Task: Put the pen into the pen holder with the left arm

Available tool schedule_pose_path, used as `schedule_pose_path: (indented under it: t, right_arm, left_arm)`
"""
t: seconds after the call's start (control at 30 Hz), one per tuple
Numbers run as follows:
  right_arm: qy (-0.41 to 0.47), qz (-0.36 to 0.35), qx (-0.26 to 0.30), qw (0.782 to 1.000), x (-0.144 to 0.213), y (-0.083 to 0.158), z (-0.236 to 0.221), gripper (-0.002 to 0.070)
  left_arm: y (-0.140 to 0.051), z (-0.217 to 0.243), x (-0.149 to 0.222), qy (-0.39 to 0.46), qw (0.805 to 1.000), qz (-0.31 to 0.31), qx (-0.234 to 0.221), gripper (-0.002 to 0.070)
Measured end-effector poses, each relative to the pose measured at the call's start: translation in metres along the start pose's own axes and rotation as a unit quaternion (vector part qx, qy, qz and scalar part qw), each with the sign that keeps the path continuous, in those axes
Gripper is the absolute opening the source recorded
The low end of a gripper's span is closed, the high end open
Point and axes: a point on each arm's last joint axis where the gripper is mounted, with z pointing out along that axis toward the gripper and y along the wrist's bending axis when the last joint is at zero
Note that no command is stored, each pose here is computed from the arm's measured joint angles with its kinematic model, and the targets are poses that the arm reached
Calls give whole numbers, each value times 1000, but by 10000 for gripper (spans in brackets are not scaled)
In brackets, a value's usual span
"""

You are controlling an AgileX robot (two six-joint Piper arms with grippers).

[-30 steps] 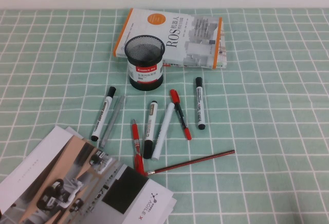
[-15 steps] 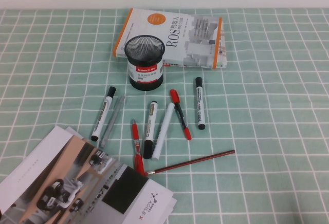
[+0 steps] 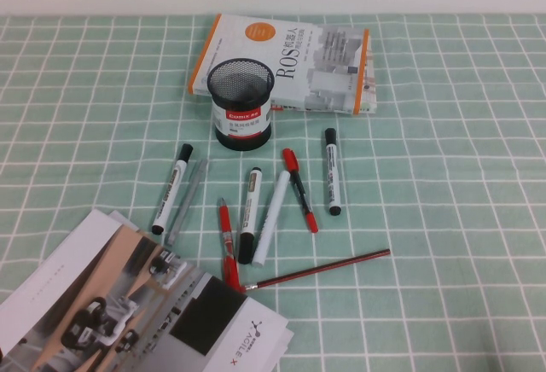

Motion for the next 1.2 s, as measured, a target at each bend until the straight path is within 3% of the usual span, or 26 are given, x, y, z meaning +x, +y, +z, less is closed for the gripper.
schedule_pose_path:
  t: [0.1, 0.27, 0.4, 0.5, 0.63, 0.83, 1.0, 1.2]
  right_arm:
    - [0, 0, 0, 1000, 0, 0, 0, -20]
    - [0, 0, 0, 1000, 0, 0, 0, -20]
    - [0, 1, 0, 1000, 0, 0, 0, -20]
    - [0, 1, 0, 1000, 0, 0, 0, -20]
    - [0, 1, -1, 1000, 0, 0, 0, -20]
    - [0, 2, -1, 1000, 0, 0, 0, -20]
    - [0, 2, -1, 1000, 0, 0, 0, -20]
    - [0, 2, -1, 1000, 0, 0, 0, -20]
  left_arm:
    - [0, 0, -2, -13, 1000, -15, 3, -3]
    - [-2, -1, -14, -80, 992, -94, 17, -3]
    - [-1, -3, -23, -133, 986, -95, 20, -3]
    - [-1, -2, -25, -136, 981, -135, 27, -3]
    - [-2, 6, -26, -66, 984, -162, 20, -3]
    - [-5, 20, -79, 41, 987, -157, 9, -3]
    - [-9, 48, -129, 138, 986, -96, 9, -3]
    - [-13, 99, -163, 247, 967, -50, 25, -3]
